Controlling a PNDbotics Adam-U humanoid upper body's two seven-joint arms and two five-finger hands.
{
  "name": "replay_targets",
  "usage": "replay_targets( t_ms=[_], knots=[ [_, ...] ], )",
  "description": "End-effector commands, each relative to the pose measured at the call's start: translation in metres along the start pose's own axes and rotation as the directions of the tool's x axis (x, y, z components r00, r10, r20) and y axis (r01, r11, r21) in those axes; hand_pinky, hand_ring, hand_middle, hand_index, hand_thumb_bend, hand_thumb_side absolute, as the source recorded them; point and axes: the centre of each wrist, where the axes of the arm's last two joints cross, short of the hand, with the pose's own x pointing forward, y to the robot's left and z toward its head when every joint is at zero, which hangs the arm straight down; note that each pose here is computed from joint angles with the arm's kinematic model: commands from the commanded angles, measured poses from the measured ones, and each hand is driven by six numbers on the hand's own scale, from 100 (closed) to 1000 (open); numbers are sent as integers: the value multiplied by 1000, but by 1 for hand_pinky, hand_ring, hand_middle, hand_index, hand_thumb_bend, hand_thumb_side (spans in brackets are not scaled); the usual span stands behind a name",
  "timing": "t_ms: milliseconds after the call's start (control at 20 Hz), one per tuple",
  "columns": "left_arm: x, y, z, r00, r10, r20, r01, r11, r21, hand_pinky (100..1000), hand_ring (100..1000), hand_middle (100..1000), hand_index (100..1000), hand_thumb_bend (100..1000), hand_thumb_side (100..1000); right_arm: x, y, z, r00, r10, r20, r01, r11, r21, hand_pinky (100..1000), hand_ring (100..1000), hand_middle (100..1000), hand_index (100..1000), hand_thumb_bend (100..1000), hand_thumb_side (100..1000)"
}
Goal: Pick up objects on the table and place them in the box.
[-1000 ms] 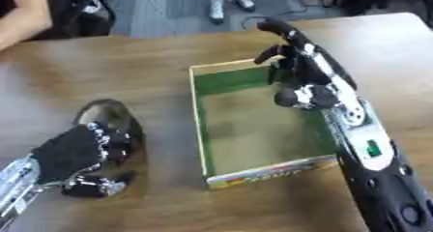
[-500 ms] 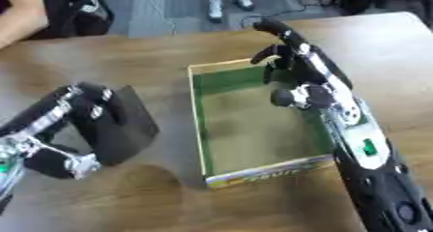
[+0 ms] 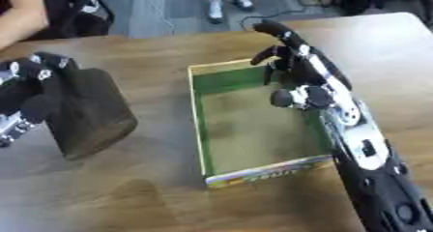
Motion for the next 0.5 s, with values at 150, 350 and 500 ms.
replay_targets(
  t_ms=[150, 350, 500],
  knots=[
    [13, 9, -7, 961, -177, 211, 227, 943, -244, 100, 100, 100, 393, 100, 461, 6, -5, -3, 1000, 20, 16, -20, 1000, -2, 395, 654, 940, 993, 1000, 541],
    [13, 7, -10, 960, -173, 220, 226, 942, -249, 100, 100, 100, 392, 100, 477, 6, -5, -3, 1000, 20, 16, -20, 1000, -1, 395, 654, 940, 993, 1000, 542],
    [14, 6, -18, 959, -158, 236, 218, 941, -257, 100, 100, 100, 392, 100, 466, 6, -4, -3, 1000, 19, 16, -19, 1000, -1, 395, 654, 940, 993, 1000, 541]
  ],
)
